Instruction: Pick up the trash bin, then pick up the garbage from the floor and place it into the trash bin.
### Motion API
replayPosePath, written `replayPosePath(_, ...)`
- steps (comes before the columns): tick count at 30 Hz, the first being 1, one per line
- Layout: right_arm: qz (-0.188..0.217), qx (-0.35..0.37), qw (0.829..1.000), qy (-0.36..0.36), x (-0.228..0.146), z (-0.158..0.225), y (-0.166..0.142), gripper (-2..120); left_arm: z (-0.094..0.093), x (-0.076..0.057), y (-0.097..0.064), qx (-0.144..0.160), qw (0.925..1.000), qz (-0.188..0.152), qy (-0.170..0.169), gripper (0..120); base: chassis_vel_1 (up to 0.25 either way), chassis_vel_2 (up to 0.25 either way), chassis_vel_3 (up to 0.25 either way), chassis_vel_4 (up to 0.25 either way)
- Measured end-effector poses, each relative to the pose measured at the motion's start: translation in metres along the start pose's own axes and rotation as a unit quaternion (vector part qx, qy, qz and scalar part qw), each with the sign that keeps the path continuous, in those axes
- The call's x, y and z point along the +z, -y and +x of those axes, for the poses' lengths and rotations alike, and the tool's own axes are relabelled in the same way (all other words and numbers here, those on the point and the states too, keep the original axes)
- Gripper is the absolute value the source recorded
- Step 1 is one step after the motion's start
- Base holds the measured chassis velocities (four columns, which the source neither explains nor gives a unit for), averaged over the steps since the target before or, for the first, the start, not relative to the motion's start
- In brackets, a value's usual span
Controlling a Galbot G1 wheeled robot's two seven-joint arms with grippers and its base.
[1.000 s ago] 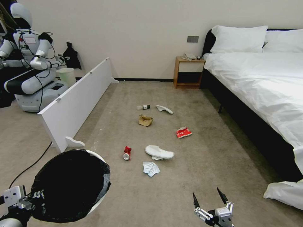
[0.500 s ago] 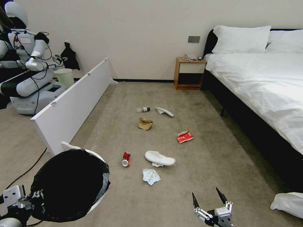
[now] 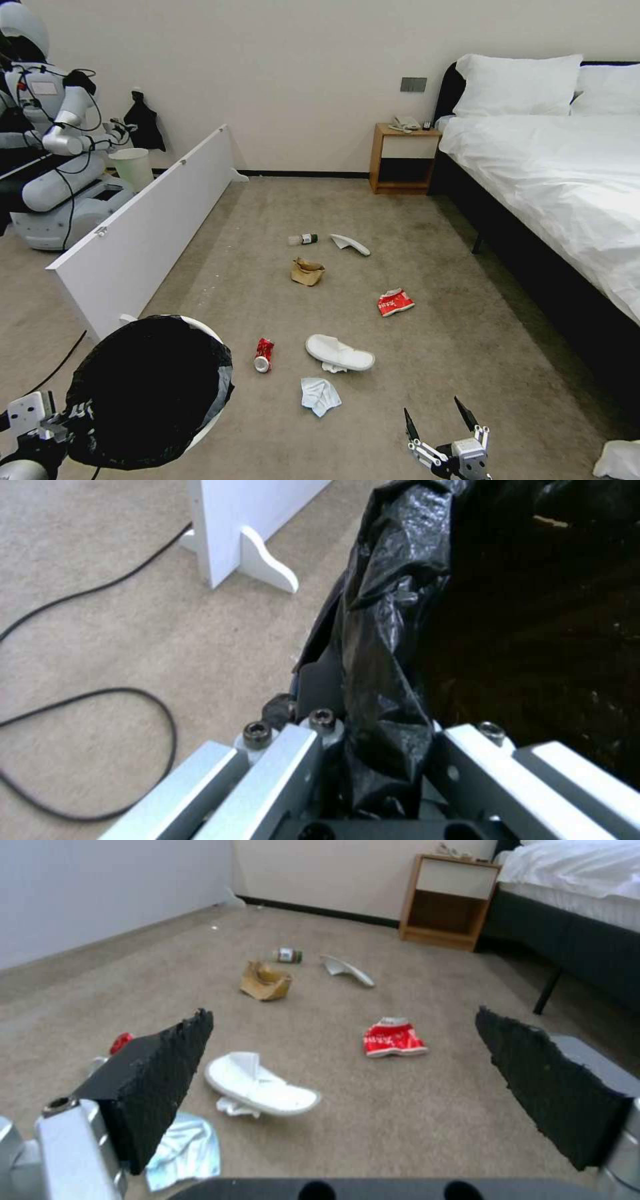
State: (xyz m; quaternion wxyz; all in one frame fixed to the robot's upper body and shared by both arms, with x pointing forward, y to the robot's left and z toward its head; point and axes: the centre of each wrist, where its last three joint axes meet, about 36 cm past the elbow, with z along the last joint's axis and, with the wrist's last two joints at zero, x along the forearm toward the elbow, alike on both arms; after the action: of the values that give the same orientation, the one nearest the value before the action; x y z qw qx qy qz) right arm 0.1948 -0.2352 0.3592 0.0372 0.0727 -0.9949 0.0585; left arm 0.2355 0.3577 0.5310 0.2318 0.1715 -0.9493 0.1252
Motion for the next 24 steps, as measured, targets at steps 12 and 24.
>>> replayPosePath(12, -0.001, -0.001, 1.0, 0.001, -0.0004, -0.0002, -0.0003, 100, -0.0012, 0.0002, 0.0003, 0.001, 1.0, 0.0, 0.0, 3, -0.105, 0.113, 0.112, -0.116)
replayPosePath(24, 0.001, -0.006, 1.0, 0.006, 0.0001, -0.0006, 0.0, 100, -0.0015, 0.0009, 0.0005, 0.0, 1.0, 0.0, -0.001, 3, -0.109, 0.119, 0.113, -0.117)
